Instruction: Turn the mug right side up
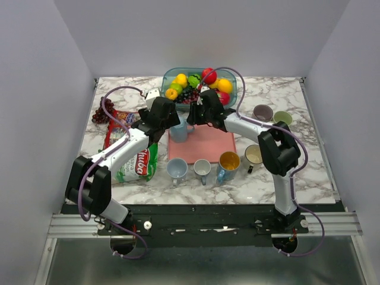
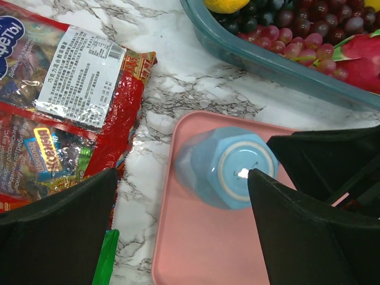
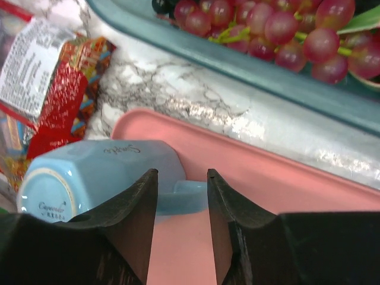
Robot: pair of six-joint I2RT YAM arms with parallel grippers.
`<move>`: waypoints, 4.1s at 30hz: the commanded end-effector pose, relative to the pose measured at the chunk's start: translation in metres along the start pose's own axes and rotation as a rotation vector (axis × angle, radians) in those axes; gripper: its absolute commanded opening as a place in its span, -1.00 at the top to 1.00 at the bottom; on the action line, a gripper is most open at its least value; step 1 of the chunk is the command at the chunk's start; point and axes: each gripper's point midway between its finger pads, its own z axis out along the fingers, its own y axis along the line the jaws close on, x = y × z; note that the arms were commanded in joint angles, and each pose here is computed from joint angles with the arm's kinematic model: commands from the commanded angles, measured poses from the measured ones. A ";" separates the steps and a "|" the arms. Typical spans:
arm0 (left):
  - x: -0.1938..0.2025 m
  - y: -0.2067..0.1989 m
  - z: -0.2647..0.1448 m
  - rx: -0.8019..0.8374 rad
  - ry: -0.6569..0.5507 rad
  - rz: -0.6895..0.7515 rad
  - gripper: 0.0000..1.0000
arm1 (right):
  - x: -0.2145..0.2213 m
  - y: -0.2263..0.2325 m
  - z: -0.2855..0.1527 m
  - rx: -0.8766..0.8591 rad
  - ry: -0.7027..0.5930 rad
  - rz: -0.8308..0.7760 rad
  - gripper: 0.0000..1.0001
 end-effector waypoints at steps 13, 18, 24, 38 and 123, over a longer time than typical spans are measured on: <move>-0.005 -0.002 -0.019 0.066 -0.016 -0.045 -0.98 | 0.047 0.022 -0.071 -0.228 0.141 -0.299 0.00; -0.010 -0.002 -0.025 0.076 -0.027 -0.050 -0.98 | 0.042 0.017 -0.083 -0.211 0.124 -0.401 -0.33; -0.013 -0.002 -0.029 0.081 -0.036 -0.053 -0.98 | 0.052 0.024 -0.079 -0.252 0.170 -0.500 -0.51; -0.022 0.000 -0.041 0.092 -0.061 -0.058 -0.98 | 0.075 0.039 -0.043 -0.226 0.240 -0.601 -0.15; -0.091 -0.193 -0.376 1.814 -0.433 -0.370 0.17 | -0.113 0.166 -0.490 -0.774 -0.870 -0.204 0.99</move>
